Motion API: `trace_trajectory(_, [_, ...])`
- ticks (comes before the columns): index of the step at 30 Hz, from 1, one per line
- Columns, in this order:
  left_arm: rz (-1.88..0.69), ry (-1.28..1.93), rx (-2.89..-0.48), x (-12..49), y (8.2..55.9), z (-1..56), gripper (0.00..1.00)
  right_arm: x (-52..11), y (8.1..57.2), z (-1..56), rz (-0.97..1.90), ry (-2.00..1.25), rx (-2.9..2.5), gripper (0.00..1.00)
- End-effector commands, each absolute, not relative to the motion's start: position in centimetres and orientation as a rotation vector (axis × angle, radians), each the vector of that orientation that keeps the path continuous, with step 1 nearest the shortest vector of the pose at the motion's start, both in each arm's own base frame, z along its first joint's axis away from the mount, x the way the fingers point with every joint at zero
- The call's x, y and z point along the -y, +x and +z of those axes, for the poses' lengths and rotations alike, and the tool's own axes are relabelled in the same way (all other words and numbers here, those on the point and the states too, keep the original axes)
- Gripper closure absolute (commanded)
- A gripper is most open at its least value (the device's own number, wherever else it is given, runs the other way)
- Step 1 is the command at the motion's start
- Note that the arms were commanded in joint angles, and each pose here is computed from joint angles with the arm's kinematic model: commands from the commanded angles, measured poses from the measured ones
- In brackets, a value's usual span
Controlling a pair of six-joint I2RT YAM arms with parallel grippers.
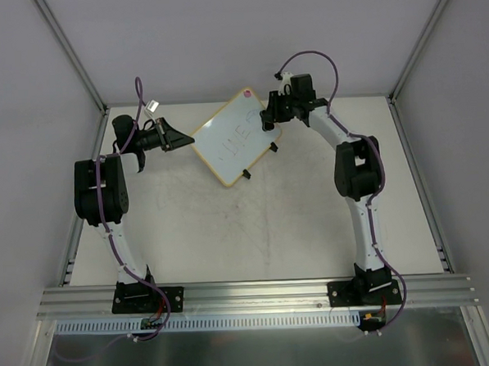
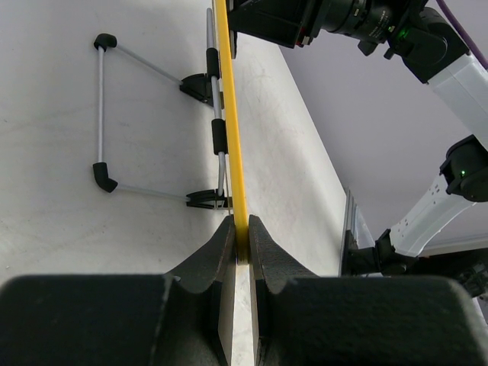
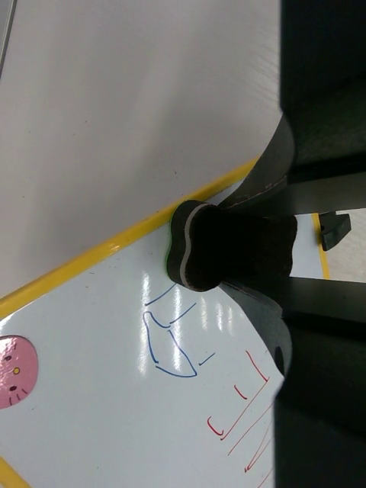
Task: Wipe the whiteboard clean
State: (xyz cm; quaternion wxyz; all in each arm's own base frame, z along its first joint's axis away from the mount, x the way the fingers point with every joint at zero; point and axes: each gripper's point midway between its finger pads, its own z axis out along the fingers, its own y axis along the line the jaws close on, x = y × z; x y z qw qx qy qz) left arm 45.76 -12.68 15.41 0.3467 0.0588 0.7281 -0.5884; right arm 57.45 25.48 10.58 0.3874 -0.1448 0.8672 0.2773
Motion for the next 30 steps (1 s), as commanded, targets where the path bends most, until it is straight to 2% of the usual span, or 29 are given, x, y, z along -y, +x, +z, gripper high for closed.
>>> trace_trajectory(1, [-1.510, 0.242, -1.853, 12.6, 45.3, 16.5, 1.00, -26.5, 57.8, 11.7, 0.734, -0.384, -2.185, 1.00])
trace_trajectory(20, [-1.519, 0.272, -1.847, 13.4, 45.1, 16.9, 1.00, -32.0, 48.4, 7.6, 0.751, -0.670, -2.338, 1.00])
trace_trajectory(25, [-1.521, 0.275, -1.848, 13.6, 45.1, 16.9, 1.00, -32.8, 47.5, 7.4, 0.775, -0.697, -2.340, 1.00])
trace_trajectory(30, [-1.521, 0.280, -1.846, 13.6, 45.1, 17.0, 1.00, -31.6, 48.9, 8.9, 0.769, -0.622, -2.326, 1.00])
